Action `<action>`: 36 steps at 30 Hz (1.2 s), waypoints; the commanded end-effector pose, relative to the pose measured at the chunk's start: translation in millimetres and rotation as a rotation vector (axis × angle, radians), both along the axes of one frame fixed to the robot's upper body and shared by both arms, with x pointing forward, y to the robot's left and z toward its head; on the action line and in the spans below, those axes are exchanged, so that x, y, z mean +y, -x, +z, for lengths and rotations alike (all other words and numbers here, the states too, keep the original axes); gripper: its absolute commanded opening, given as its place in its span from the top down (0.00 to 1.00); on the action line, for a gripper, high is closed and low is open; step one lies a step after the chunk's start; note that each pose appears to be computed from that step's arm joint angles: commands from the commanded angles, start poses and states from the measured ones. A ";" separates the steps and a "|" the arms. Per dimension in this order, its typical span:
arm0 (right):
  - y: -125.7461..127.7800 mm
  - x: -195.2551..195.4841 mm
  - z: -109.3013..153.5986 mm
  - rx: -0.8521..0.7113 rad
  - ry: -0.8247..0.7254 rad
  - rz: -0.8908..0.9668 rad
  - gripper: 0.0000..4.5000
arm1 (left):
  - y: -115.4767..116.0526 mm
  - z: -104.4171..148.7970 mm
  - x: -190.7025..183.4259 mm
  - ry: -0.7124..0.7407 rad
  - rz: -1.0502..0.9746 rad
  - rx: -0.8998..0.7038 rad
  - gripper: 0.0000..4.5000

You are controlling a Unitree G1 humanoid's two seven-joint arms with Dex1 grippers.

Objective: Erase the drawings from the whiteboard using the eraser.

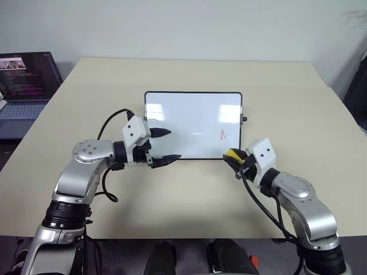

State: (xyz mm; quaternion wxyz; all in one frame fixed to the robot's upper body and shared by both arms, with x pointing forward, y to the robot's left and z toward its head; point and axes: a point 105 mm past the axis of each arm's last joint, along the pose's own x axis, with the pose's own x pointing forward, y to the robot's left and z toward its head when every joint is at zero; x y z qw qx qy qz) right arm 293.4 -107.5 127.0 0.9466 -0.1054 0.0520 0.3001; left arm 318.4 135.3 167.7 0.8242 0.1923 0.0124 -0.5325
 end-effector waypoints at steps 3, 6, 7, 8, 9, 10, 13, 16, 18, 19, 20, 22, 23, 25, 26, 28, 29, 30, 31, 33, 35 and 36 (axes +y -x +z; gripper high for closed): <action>1.6 3.7 22.2 -0.110 -0.012 -0.001 0.78 | 2.1 10.4 -9.2 0.012 -0.049 -0.042 0.00; -0.8 7.5 25.1 -0.135 0.008 0.012 0.78 | 2.6 9.3 -8.9 0.012 -0.048 -0.039 0.00; -3.0 9.4 26.3 -0.152 0.030 0.018 0.78 | 3.1 8.6 -8.9 0.012 -0.048 -0.038 0.00; -7.0 11.4 28.6 -0.184 0.064 0.018 0.78 | 3.5 8.0 -8.8 0.013 -0.047 -0.036 0.00; -12.1 12.8 31.3 -0.219 0.094 0.010 0.78 | 4.0 7.6 -8.7 0.013 -0.047 -0.035 0.00; -18.4 14.2 34.6 -0.252 0.114 -0.005 0.78 | 4.5 7.3 -8.4 0.014 -0.046 -0.033 0.00; -37.7 19.4 45.3 -0.308 0.105 -0.053 0.78 | 5.5 6.4 -5.3 0.011 -0.034 -0.031 0.00; -56.5 20.9 51.6 -0.329 0.098 -0.106 0.78 | 6.7 5.6 -0.7 0.003 -0.019 -0.029 0.00; -66.4 21.2 51.6 -0.333 0.104 -0.132 0.78 | 7.0 5.1 1.0 0.000 -0.012 -0.029 0.00; -70.5 21.7 49.8 -0.328 0.107 -0.138 0.78 | 7.2 5.2 1.2 -0.001 -0.011 -0.030 0.00; -74.0 21.9 47.3 -0.323 0.114 -0.144 0.78 | 7.3 5.3 1.3 -0.002 -0.011 -0.031 0.00; -77.8 22.5 37.2 -0.284 0.132 -0.140 0.78 | 7.3 5.6 1.3 -0.002 -0.009 -0.032 0.00; -77.4 23.6 28.8 -0.247 0.150 -0.124 0.78 | 7.5 5.8 1.3 -0.001 -0.008 -0.032 0.00; -72.7 25.7 10.8 -0.165 0.174 -0.087 0.78 | 7.8 5.7 1.4 -0.001 -0.007 -0.031 0.00; -68.0 26.3 0.5 -0.118 0.187 -0.061 0.78 | 7.9 5.7 1.5 -0.001 -0.006 -0.031 0.00; -61.2 27.3 -10.6 -0.064 0.202 -0.027 0.78 | 8.1 5.7 1.7 0.000 -0.005 -0.031 0.00; -59.1 27.0 -13.0 -0.059 0.213 -0.019 0.78 | 8.2 5.7 1.8 0.000 -0.005 -0.030 0.00; -58.0 26.6 -13.7 -0.059 0.220 -0.018 0.78 | 8.3 5.6 1.9 0.000 -0.004 -0.030 0.00; -58.7 24.4 -12.3 -0.072 0.227 -0.033 0.78 | 8.4 5.7 2.1 0.000 -0.004 -0.030 0.00; -67.5 15.1 1.7 -0.145 0.226 -0.111 0.78 | 8.4 5.8 2.3 0.000 -0.005 -0.029 0.00; -73.2 9.7 13.2 -0.195 0.216 -0.159 0.78 | 8.3 5.7 2.4 -0.001 -0.006 -0.029 0.00; -75.5 8.0 18.3 -0.218 0.213 -0.175 0.78 | 8.2 5.7 2.2 -0.001 -0.008 -0.028 0.00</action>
